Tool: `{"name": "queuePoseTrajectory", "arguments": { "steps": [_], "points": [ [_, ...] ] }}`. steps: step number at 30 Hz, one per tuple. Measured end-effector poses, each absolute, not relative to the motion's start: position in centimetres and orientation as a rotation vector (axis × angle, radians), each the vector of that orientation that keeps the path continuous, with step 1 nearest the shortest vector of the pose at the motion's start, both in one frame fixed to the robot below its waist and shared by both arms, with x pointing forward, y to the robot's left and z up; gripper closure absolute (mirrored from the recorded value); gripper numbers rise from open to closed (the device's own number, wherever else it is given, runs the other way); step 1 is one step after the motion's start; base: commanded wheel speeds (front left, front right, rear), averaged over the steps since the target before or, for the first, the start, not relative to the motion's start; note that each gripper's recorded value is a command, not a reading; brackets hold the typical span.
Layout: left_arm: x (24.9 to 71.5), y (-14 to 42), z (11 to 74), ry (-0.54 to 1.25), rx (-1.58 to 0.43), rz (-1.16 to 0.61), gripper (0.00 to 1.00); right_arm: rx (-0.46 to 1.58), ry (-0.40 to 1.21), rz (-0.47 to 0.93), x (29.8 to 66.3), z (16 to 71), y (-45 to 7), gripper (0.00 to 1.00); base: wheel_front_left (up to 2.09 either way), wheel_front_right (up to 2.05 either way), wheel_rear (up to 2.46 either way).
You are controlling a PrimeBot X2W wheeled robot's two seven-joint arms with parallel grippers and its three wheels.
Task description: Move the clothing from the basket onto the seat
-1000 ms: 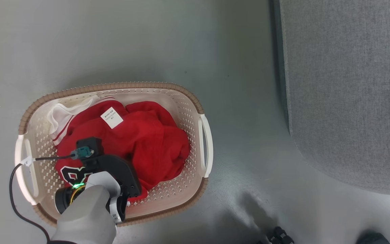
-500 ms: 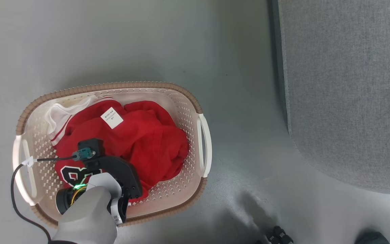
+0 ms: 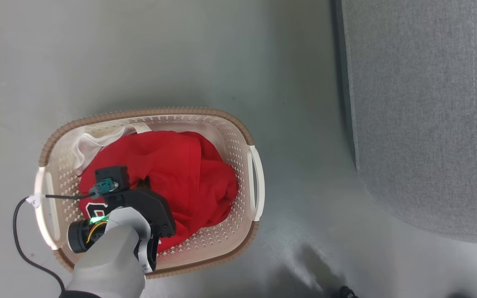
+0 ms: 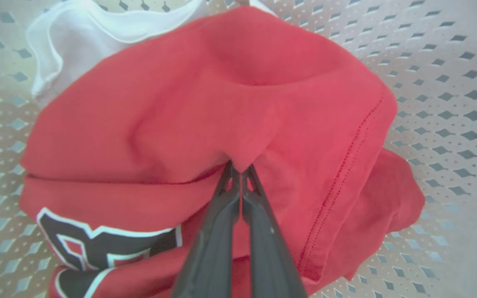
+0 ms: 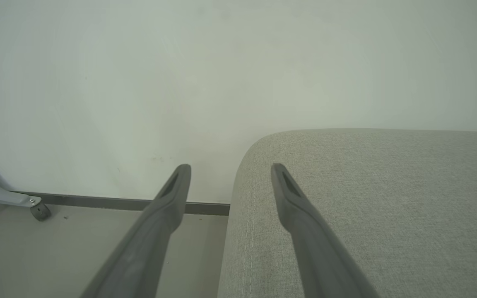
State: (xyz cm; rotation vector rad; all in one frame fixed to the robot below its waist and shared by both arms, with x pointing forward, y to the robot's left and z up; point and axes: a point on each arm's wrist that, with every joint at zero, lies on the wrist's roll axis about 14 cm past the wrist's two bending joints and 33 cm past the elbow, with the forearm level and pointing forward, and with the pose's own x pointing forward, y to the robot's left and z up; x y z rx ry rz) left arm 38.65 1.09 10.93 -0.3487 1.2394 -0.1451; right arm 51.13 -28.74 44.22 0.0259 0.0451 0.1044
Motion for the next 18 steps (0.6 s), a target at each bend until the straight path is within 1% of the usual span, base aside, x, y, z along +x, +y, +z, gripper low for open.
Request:
{"name": "queuePoseTrajectory", "arguments": {
  "steps": [9, 18],
  "points": [
    [40.5, 1.5, 13.8, 1.139, -0.363, -0.138, 1.0, 0.036, 0.047, 0.108, 50.3, 44.8, -28.4, 0.0, 0.0, 0.0, 0.0],
    [41.0, 2.2, 17.1, 1.071, -0.373, -0.134, 1.0, 0.031, 0.021, 0.111, 49.5, 46.4, -28.0, 0.0, 0.0, 0.0, 0.0]
  ]
}}
